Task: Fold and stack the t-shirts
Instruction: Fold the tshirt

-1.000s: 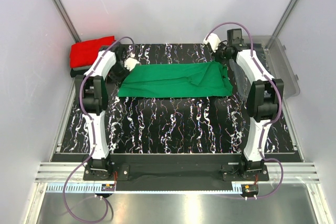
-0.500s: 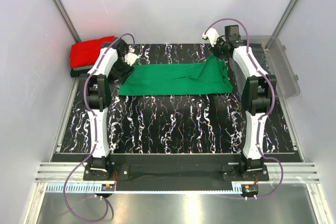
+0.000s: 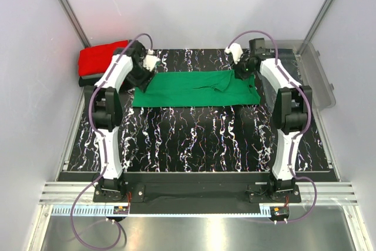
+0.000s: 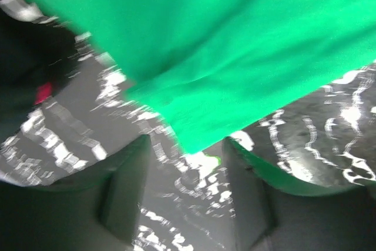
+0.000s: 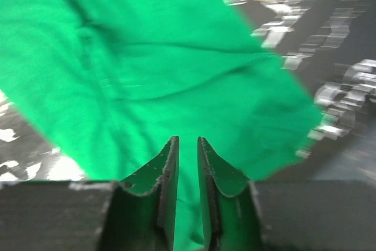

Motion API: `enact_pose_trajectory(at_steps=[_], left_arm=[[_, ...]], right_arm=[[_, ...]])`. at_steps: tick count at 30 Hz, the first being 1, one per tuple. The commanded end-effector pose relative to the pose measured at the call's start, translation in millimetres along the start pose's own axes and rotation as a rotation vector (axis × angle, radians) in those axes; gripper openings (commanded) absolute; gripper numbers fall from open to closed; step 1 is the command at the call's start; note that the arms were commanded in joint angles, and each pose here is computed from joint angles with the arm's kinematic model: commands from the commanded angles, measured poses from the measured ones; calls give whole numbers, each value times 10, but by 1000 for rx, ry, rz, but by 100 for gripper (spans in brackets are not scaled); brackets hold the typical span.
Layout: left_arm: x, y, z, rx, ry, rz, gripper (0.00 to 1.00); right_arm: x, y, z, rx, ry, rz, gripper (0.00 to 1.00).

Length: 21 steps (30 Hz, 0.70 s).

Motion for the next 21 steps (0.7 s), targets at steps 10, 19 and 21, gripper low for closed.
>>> enact_pose_trajectory(at_steps=[10, 19, 21], left_arm=[[-284, -171, -564, -133, 143, 34, 44], [-318, -169, -661, -135, 171, 38, 44], [-336, -173, -685, -138, 180, 41, 44]], right_arm=[[-56, 454, -618, 241, 66, -7, 22], [-28, 416, -803, 221, 85, 6, 24], [74, 359, -818, 205, 58, 3, 24]])
Point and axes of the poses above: each gripper's point midway between its finger pads, its own z axis back along the fingers, its own y axis along the line the jaws close on, x = y × z, the point moved 10 cm from there along z, back along the fingers, and after that the axes turned 5 degrees about z, right-handed, at the moved point
